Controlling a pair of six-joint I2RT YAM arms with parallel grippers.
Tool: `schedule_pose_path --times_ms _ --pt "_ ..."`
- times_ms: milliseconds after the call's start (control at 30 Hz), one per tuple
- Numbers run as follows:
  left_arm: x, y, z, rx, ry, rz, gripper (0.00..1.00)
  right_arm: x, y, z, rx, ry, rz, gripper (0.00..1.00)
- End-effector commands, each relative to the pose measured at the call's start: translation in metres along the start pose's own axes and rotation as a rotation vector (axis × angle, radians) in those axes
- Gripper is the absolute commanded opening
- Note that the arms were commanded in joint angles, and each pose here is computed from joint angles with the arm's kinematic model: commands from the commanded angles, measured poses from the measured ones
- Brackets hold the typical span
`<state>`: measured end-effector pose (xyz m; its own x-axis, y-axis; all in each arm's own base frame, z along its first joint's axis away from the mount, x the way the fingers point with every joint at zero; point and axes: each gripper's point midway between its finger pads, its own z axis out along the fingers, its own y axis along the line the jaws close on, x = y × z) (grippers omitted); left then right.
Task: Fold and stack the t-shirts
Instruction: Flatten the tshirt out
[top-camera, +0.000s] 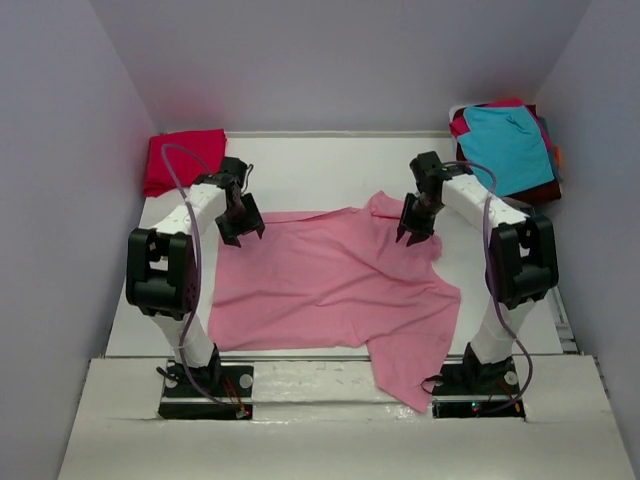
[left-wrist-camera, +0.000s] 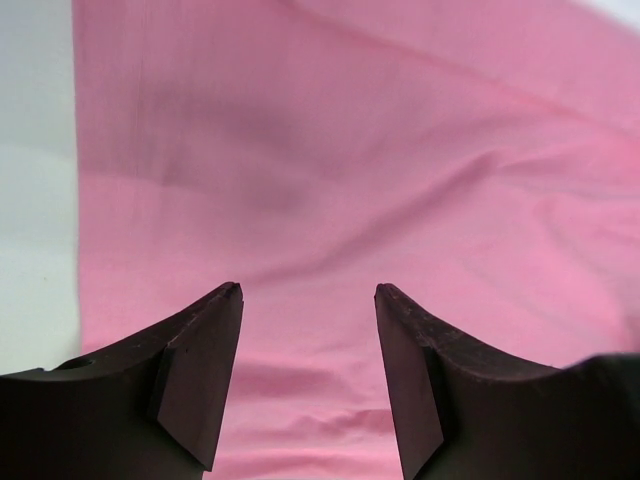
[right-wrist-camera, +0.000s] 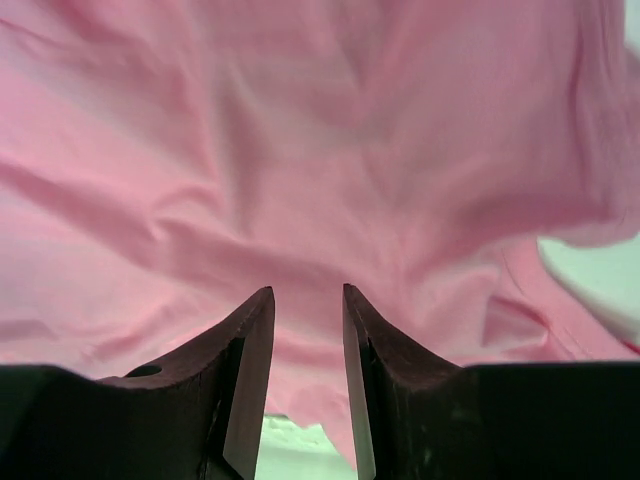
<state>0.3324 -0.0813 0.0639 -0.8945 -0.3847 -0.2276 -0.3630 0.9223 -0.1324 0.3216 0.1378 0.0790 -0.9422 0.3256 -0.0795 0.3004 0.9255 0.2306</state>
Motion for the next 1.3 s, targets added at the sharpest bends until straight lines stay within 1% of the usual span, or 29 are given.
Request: schedule_pose_path --times_ms 0,67,133,233,267,500,567,600,700,733,800,933,1267 --pt "-0.032 -0.008 -0.009 -0.025 -0.068 0.015 0.67 -0.047 0.021 -0.009 0.009 -0.130 -0.012 0.40" --pt "-0.038 -0.013 -0.004 -0.022 -0.068 0.017 0.67 -0.057 0.020 0.000 0.040 -0.139 -0.007 0.40" --pt "-0.044 -0.018 0.001 -0.012 -0.067 0.018 0.67 -0.071 0.025 0.000 0.050 -0.167 0.001 0.40" --pt "-0.051 -0.023 0.003 -0.007 -0.073 0.020 0.67 -0.078 0.028 0.010 0.063 -0.156 0.014 0.39" --pt "-0.055 -0.025 0.003 -0.006 -0.079 0.021 0.67 -0.087 0.026 0.009 0.085 -0.188 0.018 0.39" --pt "-0.066 -0.031 0.002 -0.001 -0.090 0.036 0.67 -0.111 0.039 0.021 0.083 -0.203 0.027 0.38" --pt "-0.066 -0.032 0.001 0.003 -0.086 0.039 0.67 -0.116 0.040 0.033 0.096 -0.188 0.027 0.38" --pt "-0.065 -0.032 0.001 0.002 -0.084 0.042 0.67 -0.120 0.044 0.027 0.087 -0.203 0.024 0.38" --pt "-0.063 -0.030 0.000 0.004 -0.082 0.049 0.67 -0.128 0.045 0.042 0.115 -0.178 0.019 0.38" --pt "-0.061 -0.029 -0.001 0.003 -0.080 0.050 0.67 -0.136 0.051 0.038 0.101 -0.200 0.015 0.38" --pt "-0.060 -0.028 -0.002 -0.001 -0.081 0.056 0.67 -0.143 0.054 0.044 0.099 -0.206 0.007 0.38" --pt "-0.061 -0.023 -0.003 -0.002 -0.084 0.053 0.67 -0.153 0.055 0.053 0.101 -0.195 0.011 0.38" --pt "-0.059 -0.023 -0.003 0.002 -0.082 0.060 0.67 -0.164 0.065 0.069 0.059 -0.212 0.006 0.38"
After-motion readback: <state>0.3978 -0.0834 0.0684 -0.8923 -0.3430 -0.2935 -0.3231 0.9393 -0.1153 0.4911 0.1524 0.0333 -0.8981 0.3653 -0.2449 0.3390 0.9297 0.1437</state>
